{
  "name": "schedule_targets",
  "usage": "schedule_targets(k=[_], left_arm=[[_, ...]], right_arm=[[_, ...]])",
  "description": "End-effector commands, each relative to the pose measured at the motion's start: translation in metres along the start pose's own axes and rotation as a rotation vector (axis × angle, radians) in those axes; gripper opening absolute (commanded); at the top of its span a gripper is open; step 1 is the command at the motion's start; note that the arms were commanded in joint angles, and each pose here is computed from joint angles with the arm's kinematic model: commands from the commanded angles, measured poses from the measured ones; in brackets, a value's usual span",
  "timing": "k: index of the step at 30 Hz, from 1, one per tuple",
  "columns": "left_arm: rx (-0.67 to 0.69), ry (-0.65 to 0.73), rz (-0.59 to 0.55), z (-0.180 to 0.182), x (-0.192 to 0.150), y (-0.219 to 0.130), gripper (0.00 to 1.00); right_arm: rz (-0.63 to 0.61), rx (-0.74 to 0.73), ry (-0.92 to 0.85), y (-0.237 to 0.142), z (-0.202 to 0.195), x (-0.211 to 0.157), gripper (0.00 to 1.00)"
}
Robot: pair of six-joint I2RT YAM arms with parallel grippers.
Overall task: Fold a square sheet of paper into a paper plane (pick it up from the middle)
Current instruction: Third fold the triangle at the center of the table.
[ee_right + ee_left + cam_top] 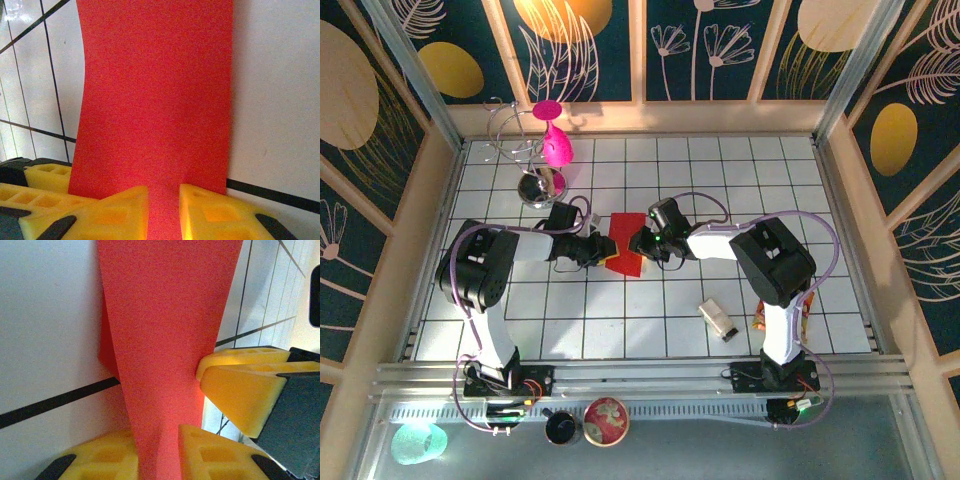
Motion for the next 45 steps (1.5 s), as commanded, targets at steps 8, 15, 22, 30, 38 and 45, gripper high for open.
schedule_targets(k=[8, 15, 22, 30, 38, 45], left_arm=[[0.074, -0.009, -0.067, 0.024, 0.019, -0.002, 0.21], [0.038, -0.039, -0.066, 0.021, 0.016, -0.003, 0.07], [-0.054, -0.105, -0.1, 0.008, 0.01, -0.013, 0.0], [-0.139, -0.207, -0.176, -0.005, 0.005, -0.029, 0.0], [-0.182, -0.257, -0.18, -0.012, 0.001, -0.03, 0.0], [-0.202, -0.275, -0.179, -0.013, -0.001, -0.029, 0.01]], right_arm=[[0.045, -0.114, 0.019, 0.001, -0.033, -0.02, 0.26], [0.002, -0.089, -0.021, -0.005, -0.026, -0.013, 0.32], [-0.232, -0.011, -0.245, -0.051, 0.011, 0.024, 0.54], [-0.348, -0.003, -0.521, -0.075, 0.033, 0.017, 0.63], [-0.422, 0.017, -0.871, -0.072, 0.069, -0.011, 0.62], [-0.411, 0.025, -1.082, -0.053, 0.077, -0.037, 0.67]])
Point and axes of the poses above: each hand's point on the last joint's axis, 136 mm out from that joint toward the fingers, its own y axis out along the fingers, its own z axis along the line the jaws close on, x = y × z, the point moved 4 cm from there along -y, back along the fingers, and after that the axes turned 13 degrees about -y, right-handed, at the moved point
